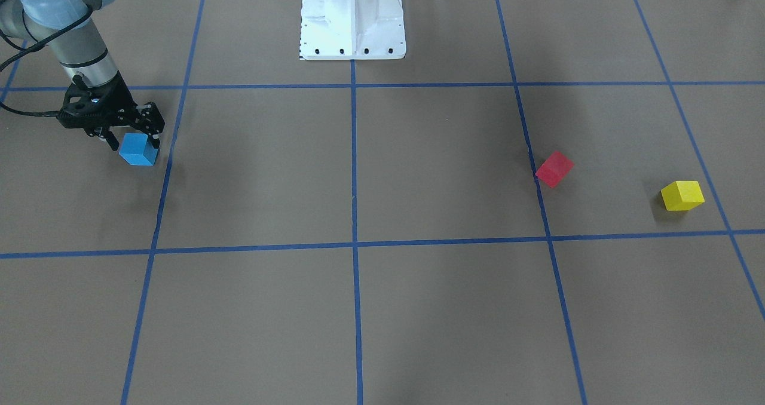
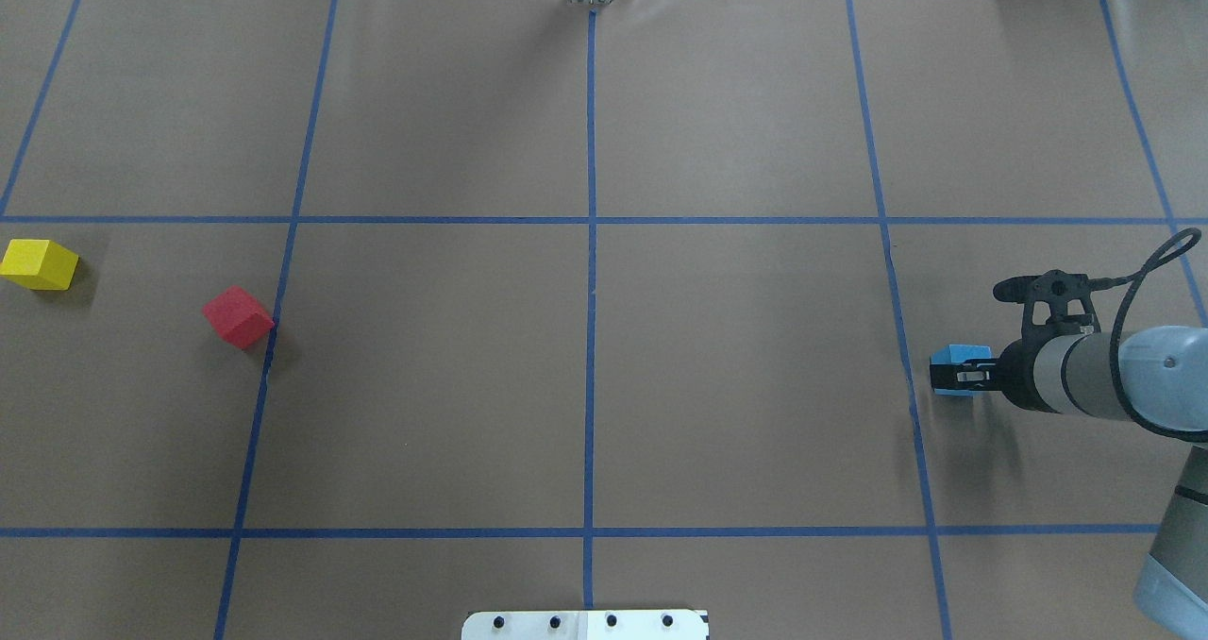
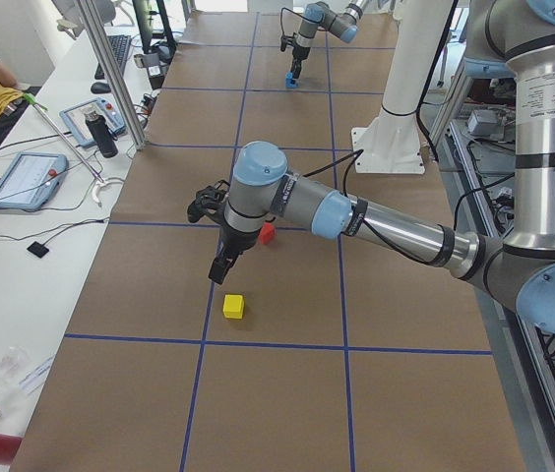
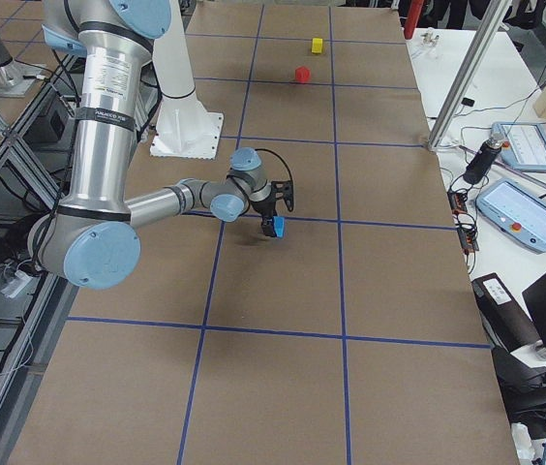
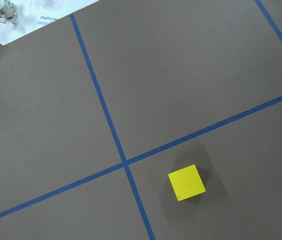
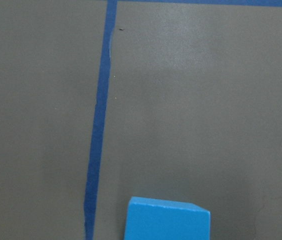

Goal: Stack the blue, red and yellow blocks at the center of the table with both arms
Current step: 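Lower the right gripper onto the blue cube and close on it, then carry the blue cube with the right gripper to the table center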

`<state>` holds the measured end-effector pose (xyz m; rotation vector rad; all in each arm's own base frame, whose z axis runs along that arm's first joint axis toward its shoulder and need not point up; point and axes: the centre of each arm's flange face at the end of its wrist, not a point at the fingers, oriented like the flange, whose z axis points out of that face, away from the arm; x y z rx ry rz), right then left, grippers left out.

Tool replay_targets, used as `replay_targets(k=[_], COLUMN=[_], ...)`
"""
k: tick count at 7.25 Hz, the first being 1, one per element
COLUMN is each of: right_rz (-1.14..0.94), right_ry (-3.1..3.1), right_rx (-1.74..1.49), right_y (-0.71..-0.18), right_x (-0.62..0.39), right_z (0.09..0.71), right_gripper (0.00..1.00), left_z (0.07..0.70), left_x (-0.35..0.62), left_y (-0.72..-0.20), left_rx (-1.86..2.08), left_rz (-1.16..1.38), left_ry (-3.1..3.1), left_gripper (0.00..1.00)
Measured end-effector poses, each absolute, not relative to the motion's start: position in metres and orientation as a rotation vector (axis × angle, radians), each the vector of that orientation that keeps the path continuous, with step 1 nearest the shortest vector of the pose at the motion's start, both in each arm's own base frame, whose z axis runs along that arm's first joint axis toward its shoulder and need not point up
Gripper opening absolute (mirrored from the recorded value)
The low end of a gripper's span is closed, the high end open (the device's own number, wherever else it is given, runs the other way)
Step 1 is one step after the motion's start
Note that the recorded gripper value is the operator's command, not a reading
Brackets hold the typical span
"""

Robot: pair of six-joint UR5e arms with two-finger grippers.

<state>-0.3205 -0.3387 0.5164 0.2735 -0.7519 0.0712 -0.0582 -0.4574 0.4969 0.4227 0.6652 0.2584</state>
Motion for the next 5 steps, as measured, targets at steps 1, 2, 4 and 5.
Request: replay_targets(k=[1,2,4,5], right_rz=[0.068,0.070,0.085,0.091], right_ry=[-0.751,-0.761,-0.780,-0.780], right_rx=[0.277,0.282,0.275,0.269], right_y=[-0.340,-0.345,-0.379,-0.401], right_x=[-0.320,-0.321,-0.350,-0.378], right_z=[0.516,0.507,0.451,0.403], right_gripper=[0.00,0.00,0.00,0.00], left_z=[0.497,0.497,0.498,0.499], left_x=[-0.058,-0.058,-0.058,-0.058], left_y=[-0.457,-0.457,-0.457,-0.457], left_rx=[0.423,0.423,0.422,0.420], left_rz=[0.258,0.258,0.258,0.257], left_ry=[0.665,0.665,0.665,0.666], left_gripper=[1.00,1.00,1.00,1.00])
